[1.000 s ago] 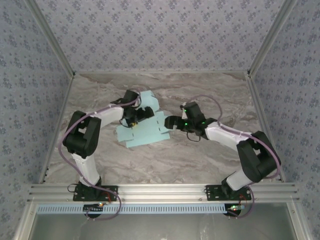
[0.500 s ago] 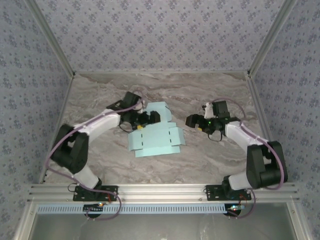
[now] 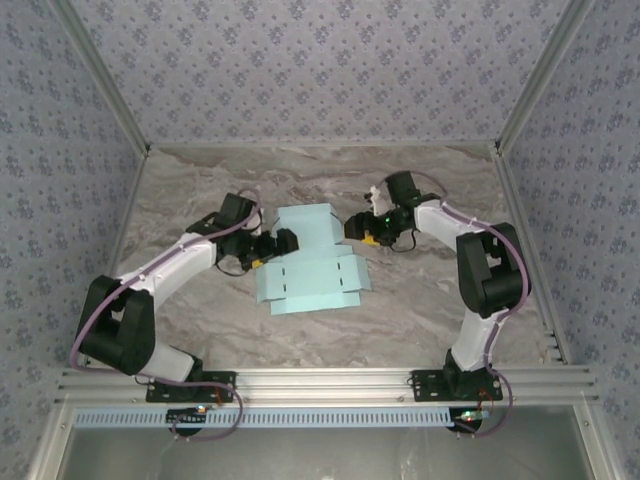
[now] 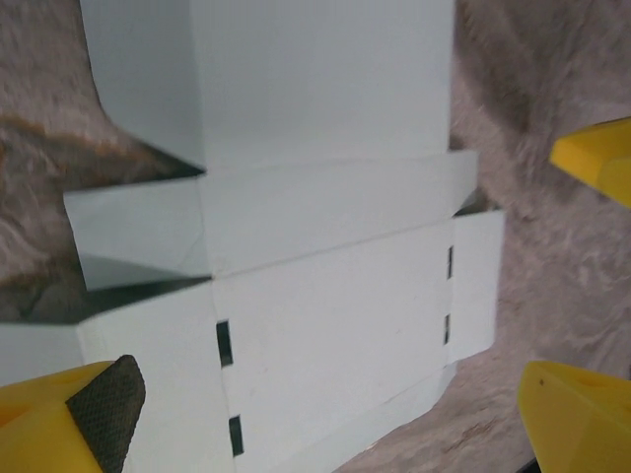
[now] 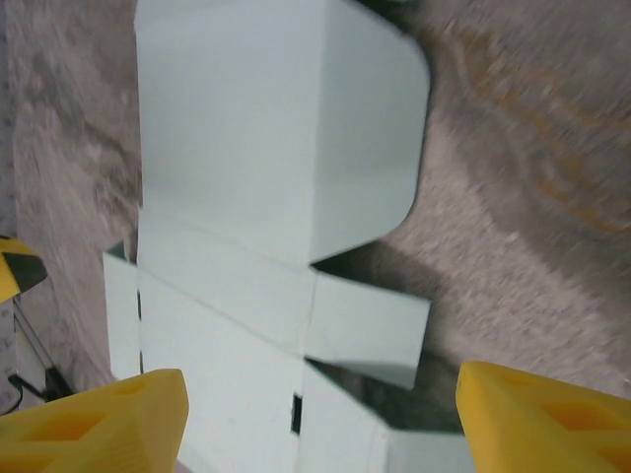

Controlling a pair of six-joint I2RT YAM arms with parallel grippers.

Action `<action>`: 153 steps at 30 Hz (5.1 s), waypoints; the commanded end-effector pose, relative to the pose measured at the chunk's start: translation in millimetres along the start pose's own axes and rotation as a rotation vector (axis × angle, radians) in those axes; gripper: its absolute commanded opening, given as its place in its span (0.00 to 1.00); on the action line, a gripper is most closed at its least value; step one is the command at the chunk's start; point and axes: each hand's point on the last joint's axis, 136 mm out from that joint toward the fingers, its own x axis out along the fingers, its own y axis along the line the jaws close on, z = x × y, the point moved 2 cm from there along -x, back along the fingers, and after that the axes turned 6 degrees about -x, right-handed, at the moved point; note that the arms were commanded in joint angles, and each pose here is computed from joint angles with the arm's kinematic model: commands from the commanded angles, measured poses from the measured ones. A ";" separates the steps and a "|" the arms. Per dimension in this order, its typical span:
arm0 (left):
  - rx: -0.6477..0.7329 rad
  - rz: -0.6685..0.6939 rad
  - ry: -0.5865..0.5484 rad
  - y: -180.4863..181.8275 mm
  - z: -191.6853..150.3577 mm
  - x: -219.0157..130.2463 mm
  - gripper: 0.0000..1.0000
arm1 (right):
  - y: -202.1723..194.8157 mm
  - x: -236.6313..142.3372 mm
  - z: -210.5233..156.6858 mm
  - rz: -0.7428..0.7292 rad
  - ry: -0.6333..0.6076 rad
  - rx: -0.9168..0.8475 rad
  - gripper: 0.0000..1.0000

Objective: Fold the paper box

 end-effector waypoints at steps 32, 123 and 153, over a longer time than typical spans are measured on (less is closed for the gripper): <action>-0.007 0.671 0.030 137.9 -32.0 21.8 0.95 | 10.0 35.0 -25.4 0.083 0.347 -0.314 0.76; 0.468 -0.205 -0.422 -62.1 -7.5 -77.0 0.99 | 86.8 -77.3 -12.6 0.096 0.049 0.085 0.00; 1.498 -0.107 -0.880 -190.5 -42.8 2.3 0.84 | 82.0 -121.1 -13.3 -0.071 -0.200 0.796 0.00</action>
